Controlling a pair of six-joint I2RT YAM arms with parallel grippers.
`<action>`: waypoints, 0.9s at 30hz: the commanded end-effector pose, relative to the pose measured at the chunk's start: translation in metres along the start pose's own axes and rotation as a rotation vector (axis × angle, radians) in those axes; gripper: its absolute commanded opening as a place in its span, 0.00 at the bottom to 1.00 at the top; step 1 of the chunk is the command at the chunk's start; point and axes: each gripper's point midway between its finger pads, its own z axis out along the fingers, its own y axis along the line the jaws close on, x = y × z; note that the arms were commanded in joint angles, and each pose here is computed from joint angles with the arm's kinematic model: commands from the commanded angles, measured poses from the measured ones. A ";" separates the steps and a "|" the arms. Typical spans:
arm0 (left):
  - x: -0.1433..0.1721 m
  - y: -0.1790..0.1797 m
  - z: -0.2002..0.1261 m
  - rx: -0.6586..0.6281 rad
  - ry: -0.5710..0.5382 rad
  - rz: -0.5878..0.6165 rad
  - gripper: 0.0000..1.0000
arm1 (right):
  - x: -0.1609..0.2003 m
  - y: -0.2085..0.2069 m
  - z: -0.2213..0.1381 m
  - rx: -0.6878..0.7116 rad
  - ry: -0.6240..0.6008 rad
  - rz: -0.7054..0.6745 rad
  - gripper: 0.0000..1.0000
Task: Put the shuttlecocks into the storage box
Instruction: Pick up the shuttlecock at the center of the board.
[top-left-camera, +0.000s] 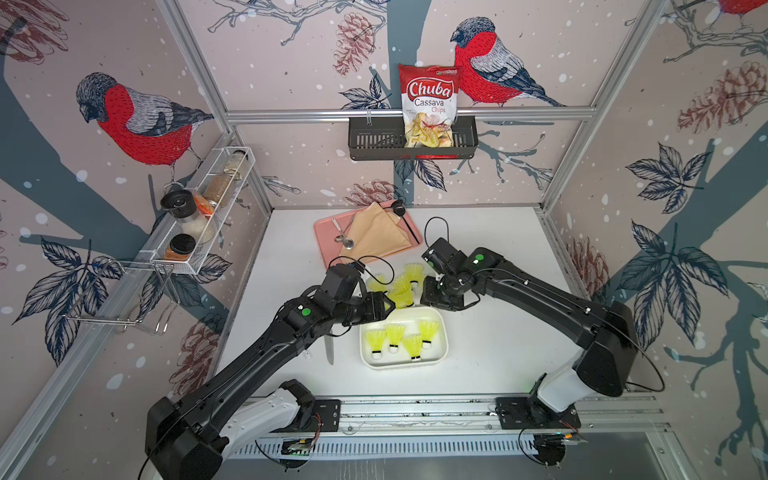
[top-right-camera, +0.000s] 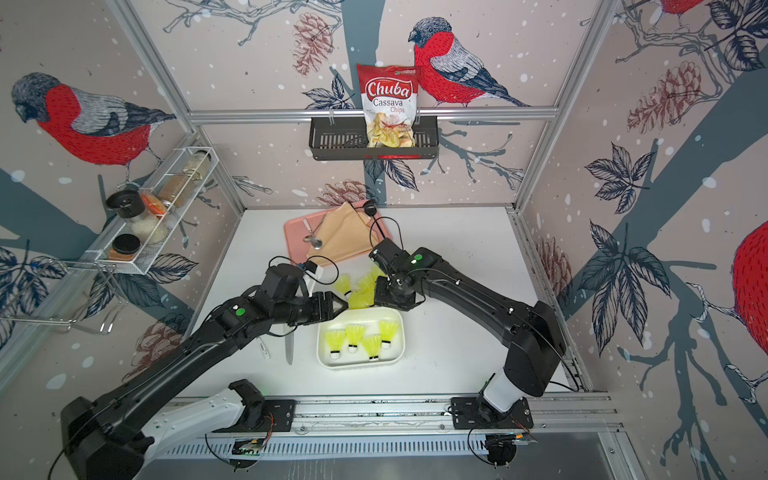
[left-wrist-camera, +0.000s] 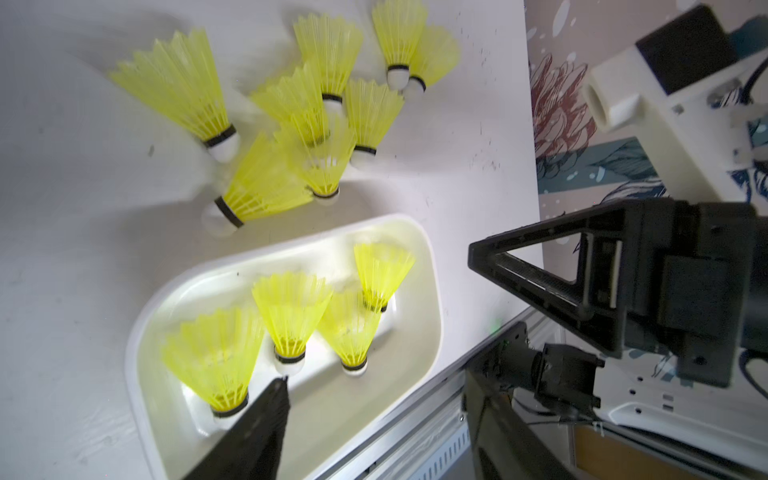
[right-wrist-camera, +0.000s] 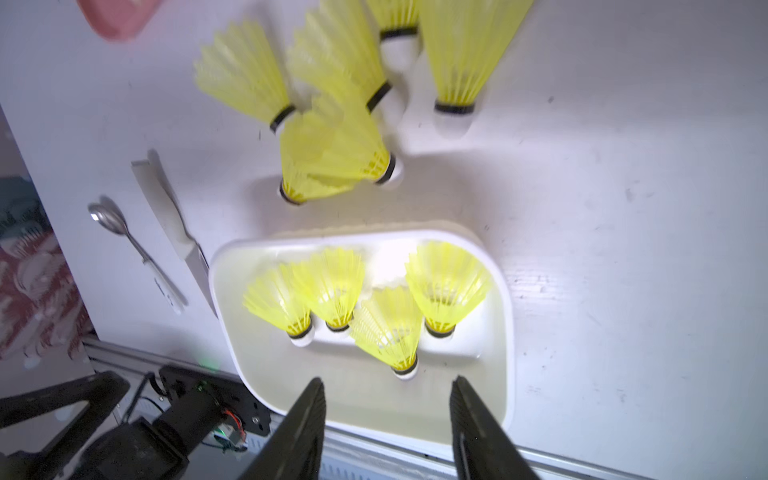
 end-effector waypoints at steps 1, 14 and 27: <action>-0.031 -0.020 0.000 0.076 -0.047 0.010 0.69 | -0.031 -0.026 -0.011 0.071 -0.075 0.007 0.50; -0.088 -0.047 0.081 0.214 -0.006 -0.033 0.67 | -0.117 -0.102 0.027 0.168 -0.217 0.116 0.50; -0.105 -0.041 0.181 0.224 0.101 -0.097 0.68 | -0.146 -0.125 0.097 0.195 -0.197 0.151 0.51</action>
